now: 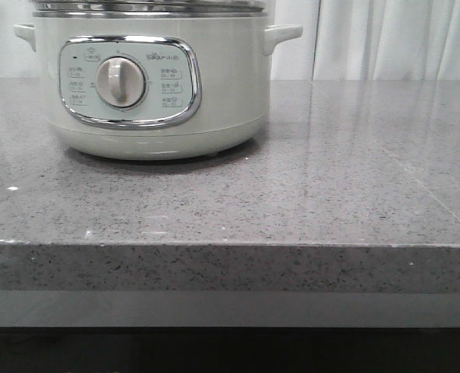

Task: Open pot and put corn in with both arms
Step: 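Lower the glass lid back onto the pot with the left gripper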

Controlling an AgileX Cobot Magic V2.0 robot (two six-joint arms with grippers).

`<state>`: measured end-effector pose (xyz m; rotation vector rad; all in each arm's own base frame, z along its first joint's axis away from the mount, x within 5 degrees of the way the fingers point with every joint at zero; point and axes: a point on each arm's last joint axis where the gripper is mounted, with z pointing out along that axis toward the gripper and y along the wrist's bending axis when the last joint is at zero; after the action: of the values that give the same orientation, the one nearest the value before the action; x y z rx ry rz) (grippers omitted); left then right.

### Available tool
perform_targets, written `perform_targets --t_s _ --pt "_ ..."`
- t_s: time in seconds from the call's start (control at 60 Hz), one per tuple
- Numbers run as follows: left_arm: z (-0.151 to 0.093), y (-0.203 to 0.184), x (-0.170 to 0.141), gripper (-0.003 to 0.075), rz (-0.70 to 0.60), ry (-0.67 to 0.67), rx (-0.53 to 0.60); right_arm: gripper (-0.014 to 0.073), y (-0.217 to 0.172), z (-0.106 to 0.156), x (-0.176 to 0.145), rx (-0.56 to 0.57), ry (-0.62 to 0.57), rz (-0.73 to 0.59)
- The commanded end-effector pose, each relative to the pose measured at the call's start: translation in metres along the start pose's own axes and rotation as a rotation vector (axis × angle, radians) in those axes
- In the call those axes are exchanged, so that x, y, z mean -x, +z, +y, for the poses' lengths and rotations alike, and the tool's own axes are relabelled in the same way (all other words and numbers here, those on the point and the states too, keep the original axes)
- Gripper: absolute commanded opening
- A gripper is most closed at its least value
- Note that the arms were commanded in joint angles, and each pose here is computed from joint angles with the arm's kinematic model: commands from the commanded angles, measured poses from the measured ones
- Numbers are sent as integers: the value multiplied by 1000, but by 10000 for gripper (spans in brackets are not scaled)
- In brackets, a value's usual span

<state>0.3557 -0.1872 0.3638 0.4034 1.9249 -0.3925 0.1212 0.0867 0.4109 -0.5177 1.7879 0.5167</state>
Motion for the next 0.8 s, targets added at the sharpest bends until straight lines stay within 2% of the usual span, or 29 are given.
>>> perform_targets --t_s 0.0,0.7,0.784 --pt "-4 -25 38 221 -212 -36 -19 613 -7 0 16 -11 -14 -115" --pt "-3 -25 40 244 -229 0 -10 613 -7 0 16 -11 -14 -115" --pt "-3 -25 40 277 -229 0 -10 613 -7 0 16 -11 -14 -115"
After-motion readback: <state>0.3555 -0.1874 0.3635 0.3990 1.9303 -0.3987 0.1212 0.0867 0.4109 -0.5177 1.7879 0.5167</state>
